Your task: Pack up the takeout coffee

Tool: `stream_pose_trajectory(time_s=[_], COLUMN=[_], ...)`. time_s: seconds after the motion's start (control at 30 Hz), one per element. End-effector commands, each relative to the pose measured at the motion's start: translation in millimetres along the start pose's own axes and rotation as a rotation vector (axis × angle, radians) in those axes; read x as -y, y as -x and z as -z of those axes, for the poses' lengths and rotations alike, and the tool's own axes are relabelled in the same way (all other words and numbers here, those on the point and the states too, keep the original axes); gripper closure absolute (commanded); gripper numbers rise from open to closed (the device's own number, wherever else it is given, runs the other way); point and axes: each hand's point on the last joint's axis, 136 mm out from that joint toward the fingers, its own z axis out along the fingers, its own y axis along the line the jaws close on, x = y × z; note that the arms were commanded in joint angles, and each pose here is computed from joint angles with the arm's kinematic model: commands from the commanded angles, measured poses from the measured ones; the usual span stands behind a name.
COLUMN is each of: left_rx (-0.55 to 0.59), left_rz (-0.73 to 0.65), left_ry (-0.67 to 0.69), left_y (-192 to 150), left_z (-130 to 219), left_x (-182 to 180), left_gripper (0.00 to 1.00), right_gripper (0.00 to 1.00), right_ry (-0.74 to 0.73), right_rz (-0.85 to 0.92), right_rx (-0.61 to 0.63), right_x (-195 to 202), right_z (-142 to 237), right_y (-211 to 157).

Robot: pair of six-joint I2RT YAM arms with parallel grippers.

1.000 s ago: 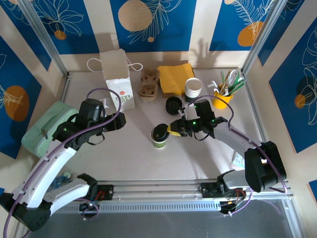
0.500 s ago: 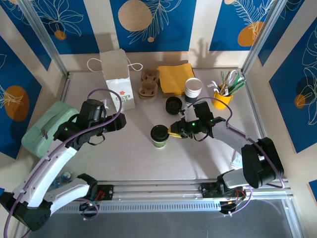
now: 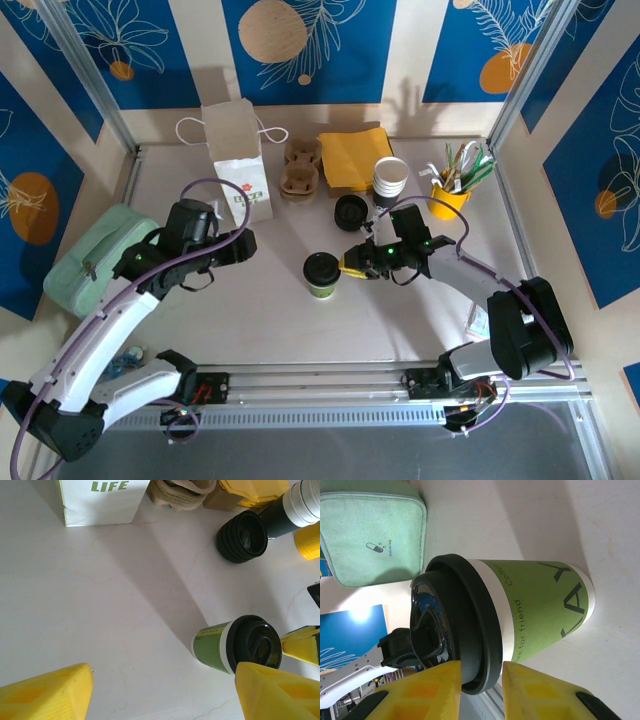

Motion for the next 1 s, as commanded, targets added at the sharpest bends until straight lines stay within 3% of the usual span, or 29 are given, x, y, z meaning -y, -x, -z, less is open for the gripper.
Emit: stream_pose_trajectory(time_s=[0.0,0.33,0.63,0.8,0.97], left_rx=[-0.005,-0.06,-0.133,-0.174,-0.234], left_rz=[-0.001,-0.017,-0.054,-0.072,-0.087], left_ry=[-0.009,-0.114,-0.26,-0.326,-0.358], left_y=[0,-4,-13,-23,-39], left_z=[-3,-14,-35,-55,-76], left_x=[0,22,56,72,83], left_gripper=[0.25,0.23,0.23,0.23,0.23], right_gripper=[0.73,0.63,0.31,0.06,0.05], right_ry=[-0.013,-0.078,-0.114,-0.179,-0.173], right_rz=[0.003,0.129,0.211,0.179,0.135], right_rx=[-0.014,0.092,0.254,0.309,0.273], right_x=[1,-13,-21,-11,-12], right_z=[1,27,55,61,58], right_y=[-4,4,10,14,11])
